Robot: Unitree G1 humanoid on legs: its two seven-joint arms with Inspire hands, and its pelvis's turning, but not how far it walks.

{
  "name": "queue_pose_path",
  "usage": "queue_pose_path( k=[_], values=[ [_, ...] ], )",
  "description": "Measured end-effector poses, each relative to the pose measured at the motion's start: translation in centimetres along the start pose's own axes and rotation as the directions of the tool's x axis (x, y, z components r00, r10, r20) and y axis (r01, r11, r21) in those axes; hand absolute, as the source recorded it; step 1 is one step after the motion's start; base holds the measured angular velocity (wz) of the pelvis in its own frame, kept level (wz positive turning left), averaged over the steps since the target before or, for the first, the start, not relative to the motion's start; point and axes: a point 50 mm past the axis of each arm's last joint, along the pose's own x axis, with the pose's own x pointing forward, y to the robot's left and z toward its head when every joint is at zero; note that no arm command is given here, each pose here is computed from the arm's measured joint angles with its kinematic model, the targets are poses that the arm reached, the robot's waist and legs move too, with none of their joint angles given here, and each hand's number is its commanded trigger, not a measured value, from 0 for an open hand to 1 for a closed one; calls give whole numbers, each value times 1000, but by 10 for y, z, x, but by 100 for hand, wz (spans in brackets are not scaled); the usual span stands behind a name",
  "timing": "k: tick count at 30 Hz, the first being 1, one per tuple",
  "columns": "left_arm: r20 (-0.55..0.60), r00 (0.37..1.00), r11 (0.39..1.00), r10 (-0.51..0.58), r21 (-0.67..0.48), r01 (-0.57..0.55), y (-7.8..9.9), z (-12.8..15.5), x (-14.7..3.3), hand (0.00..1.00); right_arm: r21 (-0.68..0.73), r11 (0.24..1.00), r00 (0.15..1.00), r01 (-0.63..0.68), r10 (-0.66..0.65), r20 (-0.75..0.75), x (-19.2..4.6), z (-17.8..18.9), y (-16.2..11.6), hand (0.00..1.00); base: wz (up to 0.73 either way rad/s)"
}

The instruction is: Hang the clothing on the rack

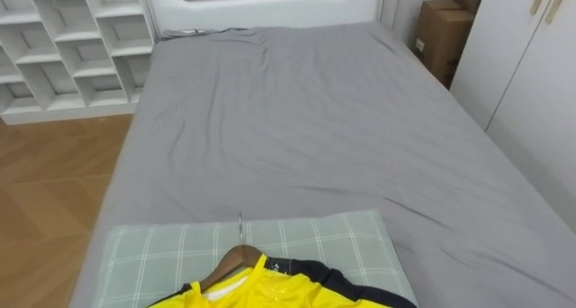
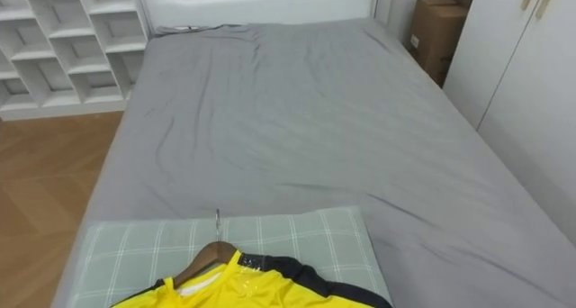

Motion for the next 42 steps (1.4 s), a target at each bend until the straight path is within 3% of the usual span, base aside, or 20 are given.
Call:
queue_pose_path(
  k=[11, 19, 26, 42],
  values=[
    [266, 952, 986, 150, 36, -165, 7, 41, -2, 0, -47, 998, 999, 31, -31, 16, 1, 6, 0, 0, 0],
    [537, 825, 958, 173, 103, -268, 11, 84, -9, 0, -50, 999, 999, 13, -11, 48, 2, 14, 3, 0, 3],
    [646, 759, 930, 79, 227, -290, -1, 92, -16, 0, -49, 999, 999, 2, 0, 44, 1, 13, 2, 0, 0],
    [724, 688, 872, 46, 307, -382, -4, 102, -19, 0, 32, 999, 999, -23, 22, 26, 0, 7, 1, 0, 0]
  ],
)
